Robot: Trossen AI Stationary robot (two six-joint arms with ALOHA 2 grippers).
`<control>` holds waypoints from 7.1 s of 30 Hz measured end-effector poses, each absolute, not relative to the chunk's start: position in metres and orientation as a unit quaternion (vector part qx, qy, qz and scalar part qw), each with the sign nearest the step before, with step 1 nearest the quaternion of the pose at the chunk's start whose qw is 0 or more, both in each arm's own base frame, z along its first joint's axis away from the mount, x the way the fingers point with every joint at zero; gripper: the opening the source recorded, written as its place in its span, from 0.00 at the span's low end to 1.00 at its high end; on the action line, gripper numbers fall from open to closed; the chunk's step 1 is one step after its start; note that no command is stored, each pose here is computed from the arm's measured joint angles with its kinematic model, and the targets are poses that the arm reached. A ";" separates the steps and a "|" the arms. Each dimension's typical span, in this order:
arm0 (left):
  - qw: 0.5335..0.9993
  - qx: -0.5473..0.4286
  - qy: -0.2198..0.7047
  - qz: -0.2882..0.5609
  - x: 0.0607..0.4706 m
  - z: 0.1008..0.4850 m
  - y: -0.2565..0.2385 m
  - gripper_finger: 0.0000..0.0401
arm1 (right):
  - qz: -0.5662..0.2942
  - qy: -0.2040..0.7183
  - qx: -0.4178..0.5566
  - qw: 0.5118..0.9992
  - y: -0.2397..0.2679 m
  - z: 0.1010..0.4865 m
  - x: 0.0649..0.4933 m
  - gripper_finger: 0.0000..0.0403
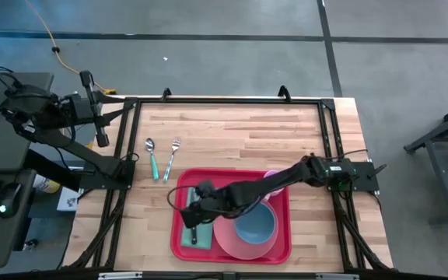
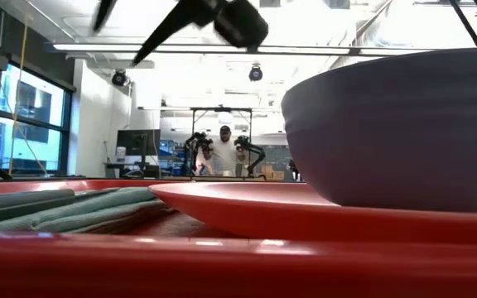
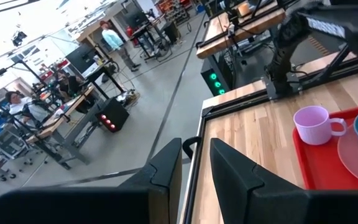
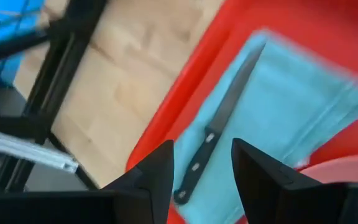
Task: Set up tray
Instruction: Put the blue fork on top of the blue napkin to the right of the knife
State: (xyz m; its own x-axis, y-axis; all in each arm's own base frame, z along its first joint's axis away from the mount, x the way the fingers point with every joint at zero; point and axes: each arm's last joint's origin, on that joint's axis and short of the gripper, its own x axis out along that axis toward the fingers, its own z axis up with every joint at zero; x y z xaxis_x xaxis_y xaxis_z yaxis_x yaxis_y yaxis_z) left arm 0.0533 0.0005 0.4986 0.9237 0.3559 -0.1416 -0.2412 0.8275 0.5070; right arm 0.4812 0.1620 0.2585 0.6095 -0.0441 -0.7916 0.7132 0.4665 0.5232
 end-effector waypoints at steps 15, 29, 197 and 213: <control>0.947 0.252 0.123 0.156 0.053 0.497 0.001 0.29 | -0.259 0.328 0.272 0.867 0.092 0.362 0.431 0.34; 0.942 0.241 0.145 0.183 0.052 0.493 0.002 0.29 | -0.269 0.366 0.127 0.882 -0.011 0.430 0.366 0.34; 0.755 -0.325 0.551 0.140 0.240 0.255 0.069 0.05 | -0.446 0.257 -0.026 0.857 -0.014 0.478 -0.017 0.34; 0.846 -0.333 0.387 0.152 0.219 0.379 -0.039 0.05 | -0.446 0.268 -0.050 0.852 -0.014 0.479 -0.017 0.34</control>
State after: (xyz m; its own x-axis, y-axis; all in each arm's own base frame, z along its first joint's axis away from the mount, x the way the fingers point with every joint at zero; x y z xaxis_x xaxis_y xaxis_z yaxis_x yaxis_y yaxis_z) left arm 0.2191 -0.0387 0.3794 0.6545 0.0002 -0.7561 -0.5156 0.7316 -0.4461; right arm -0.0172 -0.0144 0.4785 0.4579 -0.7873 -0.4128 0.7339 0.5969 -0.3243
